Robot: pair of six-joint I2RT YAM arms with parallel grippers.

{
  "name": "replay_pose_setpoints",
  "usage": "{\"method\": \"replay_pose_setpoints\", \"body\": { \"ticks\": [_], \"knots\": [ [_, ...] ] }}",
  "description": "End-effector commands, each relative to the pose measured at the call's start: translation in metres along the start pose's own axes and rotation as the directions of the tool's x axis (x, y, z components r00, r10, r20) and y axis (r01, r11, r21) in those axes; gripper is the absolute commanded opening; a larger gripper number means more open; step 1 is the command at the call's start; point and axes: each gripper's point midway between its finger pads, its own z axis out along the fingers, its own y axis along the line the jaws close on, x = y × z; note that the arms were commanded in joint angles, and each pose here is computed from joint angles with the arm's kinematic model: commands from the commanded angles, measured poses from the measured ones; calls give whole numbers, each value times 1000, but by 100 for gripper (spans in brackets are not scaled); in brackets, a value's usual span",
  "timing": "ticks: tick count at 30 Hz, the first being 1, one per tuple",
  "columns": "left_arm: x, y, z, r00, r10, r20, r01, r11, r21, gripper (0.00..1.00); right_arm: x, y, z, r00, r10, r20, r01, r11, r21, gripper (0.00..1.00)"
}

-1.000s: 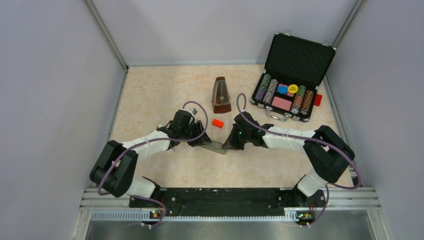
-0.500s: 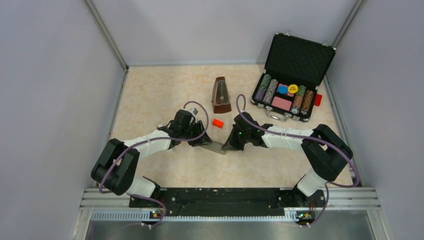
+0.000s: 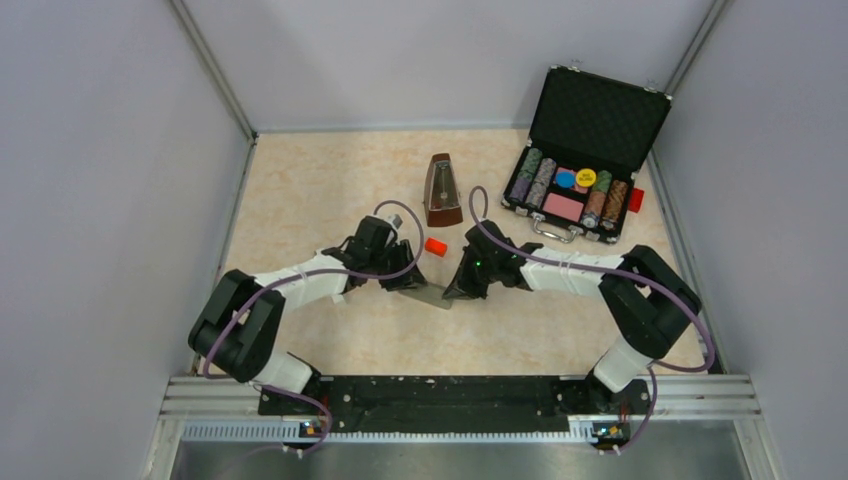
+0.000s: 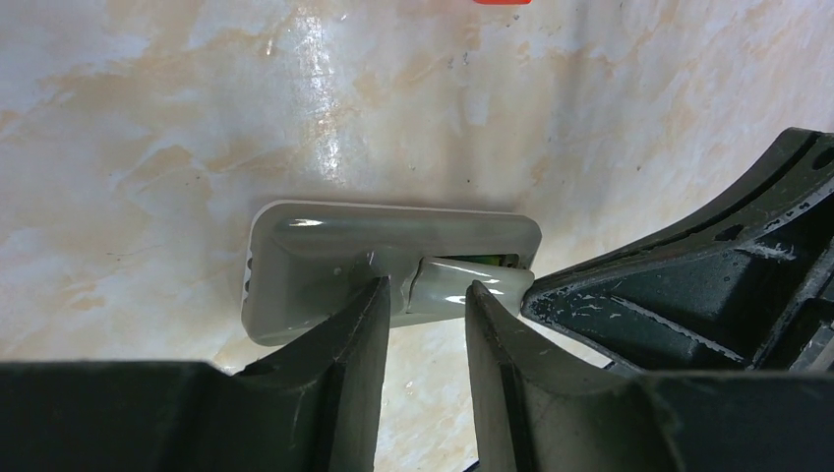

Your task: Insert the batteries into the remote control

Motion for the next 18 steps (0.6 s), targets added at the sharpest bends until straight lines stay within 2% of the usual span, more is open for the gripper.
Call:
{"method": "replay_pose_setpoints", "body": {
  "ticks": [1, 18],
  "knots": [
    [0, 6, 4, 999, 34, -13, -34, 998, -45, 39, -11, 3, 7, 999, -38, 21, 38, 999, 17, 0],
    [10, 13, 8, 998, 39, -58, -43, 996, -72, 37, -20, -6, 10, 992, -118, 50, 114, 990, 77, 0]
  ]
}}
